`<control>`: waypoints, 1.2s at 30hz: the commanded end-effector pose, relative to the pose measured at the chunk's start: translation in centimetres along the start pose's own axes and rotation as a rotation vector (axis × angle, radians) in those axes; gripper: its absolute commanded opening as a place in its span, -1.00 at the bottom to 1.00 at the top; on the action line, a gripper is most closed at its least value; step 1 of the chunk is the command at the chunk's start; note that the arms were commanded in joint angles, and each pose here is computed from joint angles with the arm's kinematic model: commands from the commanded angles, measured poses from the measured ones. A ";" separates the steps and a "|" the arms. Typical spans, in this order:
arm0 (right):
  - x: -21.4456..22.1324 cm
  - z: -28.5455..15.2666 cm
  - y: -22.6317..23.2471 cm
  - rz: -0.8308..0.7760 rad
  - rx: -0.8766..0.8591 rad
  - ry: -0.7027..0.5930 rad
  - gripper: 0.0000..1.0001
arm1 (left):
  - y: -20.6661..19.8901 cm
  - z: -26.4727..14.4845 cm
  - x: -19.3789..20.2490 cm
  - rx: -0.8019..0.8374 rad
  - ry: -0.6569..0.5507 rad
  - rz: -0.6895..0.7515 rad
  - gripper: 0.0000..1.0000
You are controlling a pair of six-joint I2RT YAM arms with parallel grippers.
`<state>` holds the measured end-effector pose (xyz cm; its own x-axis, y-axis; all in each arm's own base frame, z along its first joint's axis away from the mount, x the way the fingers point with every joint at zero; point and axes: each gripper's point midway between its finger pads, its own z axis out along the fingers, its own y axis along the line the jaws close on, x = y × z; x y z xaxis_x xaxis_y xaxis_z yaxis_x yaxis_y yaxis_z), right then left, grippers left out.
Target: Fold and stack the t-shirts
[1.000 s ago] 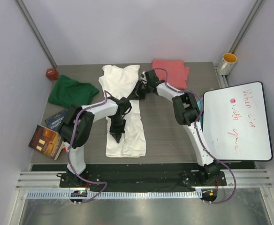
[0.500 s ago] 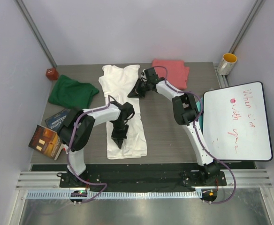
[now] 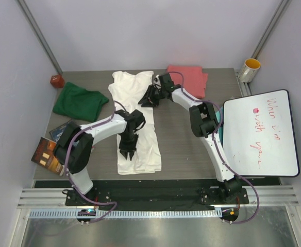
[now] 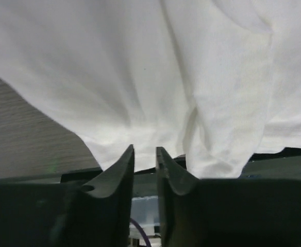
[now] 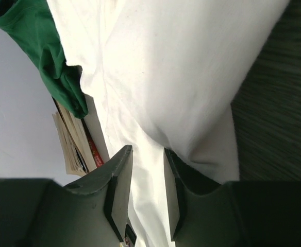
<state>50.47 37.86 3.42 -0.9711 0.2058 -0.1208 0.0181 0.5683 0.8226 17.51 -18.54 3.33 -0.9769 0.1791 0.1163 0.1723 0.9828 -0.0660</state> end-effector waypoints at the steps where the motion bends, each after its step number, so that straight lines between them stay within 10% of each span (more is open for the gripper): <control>1: -1.9 -2.6 3.3 -0.057 -0.046 -0.061 -0.21 | 0.1 -5.1 -2.5 -0.010 -0.209 -0.014 -0.37; 12: -1.3 -10.6 6.2 -0.069 -0.062 -0.110 -0.13 | 4.8 -7.1 -6.1 -0.086 -0.326 -0.195 -0.21; 36: 22.5 -19.0 -7.5 0.059 0.235 0.329 -0.01 | 4.1 -1.3 -0.3 0.129 -0.152 -0.352 0.13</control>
<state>26.21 23.31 3.97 -0.9881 0.0449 0.1470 0.1310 0.7465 0.6523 18.40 -13.23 3.37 -0.9896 -0.1366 0.0442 -0.1395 0.9877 -0.0702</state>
